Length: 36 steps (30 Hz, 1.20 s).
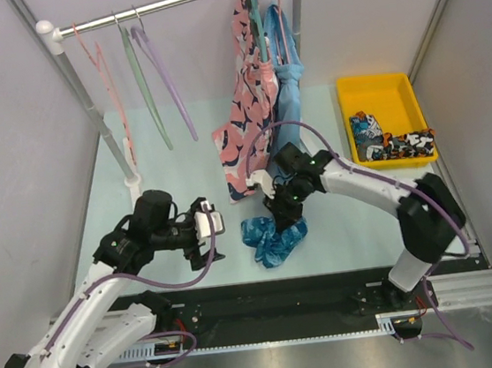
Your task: Place the shorts on the hanger
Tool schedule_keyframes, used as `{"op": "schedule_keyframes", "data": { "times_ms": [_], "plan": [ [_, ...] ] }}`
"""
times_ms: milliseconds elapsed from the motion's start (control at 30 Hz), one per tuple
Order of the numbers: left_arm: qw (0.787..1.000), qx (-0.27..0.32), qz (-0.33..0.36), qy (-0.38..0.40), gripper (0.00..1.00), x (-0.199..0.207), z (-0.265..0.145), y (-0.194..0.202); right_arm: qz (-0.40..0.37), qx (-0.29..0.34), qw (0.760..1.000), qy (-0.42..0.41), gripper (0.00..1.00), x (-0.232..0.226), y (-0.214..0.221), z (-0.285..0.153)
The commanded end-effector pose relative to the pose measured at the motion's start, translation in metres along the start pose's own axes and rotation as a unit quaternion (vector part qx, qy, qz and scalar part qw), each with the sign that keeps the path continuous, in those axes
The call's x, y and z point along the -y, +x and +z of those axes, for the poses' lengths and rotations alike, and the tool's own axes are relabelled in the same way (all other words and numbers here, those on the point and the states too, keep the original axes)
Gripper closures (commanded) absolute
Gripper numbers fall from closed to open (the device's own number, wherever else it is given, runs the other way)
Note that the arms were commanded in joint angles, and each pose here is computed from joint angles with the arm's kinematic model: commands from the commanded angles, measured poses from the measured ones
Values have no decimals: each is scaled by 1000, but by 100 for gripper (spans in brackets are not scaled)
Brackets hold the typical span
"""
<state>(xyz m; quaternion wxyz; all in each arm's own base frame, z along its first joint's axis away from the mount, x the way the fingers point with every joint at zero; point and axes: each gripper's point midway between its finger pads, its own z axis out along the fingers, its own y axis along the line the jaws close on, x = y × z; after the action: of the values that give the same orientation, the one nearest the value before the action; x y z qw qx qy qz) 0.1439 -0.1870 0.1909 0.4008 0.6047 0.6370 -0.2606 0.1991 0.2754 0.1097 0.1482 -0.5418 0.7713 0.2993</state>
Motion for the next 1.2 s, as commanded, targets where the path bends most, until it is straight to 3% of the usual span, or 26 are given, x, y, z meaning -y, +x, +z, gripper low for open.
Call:
{"op": "schedule_keyframes", "data": {
  "times_ms": [0, 133, 233, 433, 533, 733, 933, 1167],
  "plan": [
    [1000, 9, 14, -16, 5, -6, 6, 2, 51, 82, 994, -47, 100, 8, -51, -5],
    [998, 42, -7, -40, 0, -16, 15, -12, 116, 155, 979, -60, 100, 9, -81, -33],
    [996, 70, -19, -45, 0, -20, 25, -31, 123, 183, 972, -80, 100, -7, -98, -46],
    [994, 88, -2, -64, 0, -25, 44, -52, 143, 170, 970, -99, 100, -27, -102, -37],
    [996, 57, -4, -62, 0, -23, 59, -38, 143, 175, 969, -96, 100, -27, -104, -39],
    [995, 0, 31, -93, 0, -32, 63, -1, 79, 153, 979, -107, 100, -48, -88, -44],
    [995, -6, 79, -66, 0, -22, 62, 6, -47, 101, 985, -131, 100, -85, -61, -32],
    [996, 22, 72, -45, 0, -16, 68, -4, -74, 92, 978, -173, 100, -109, -56, -31]
  ]
}}
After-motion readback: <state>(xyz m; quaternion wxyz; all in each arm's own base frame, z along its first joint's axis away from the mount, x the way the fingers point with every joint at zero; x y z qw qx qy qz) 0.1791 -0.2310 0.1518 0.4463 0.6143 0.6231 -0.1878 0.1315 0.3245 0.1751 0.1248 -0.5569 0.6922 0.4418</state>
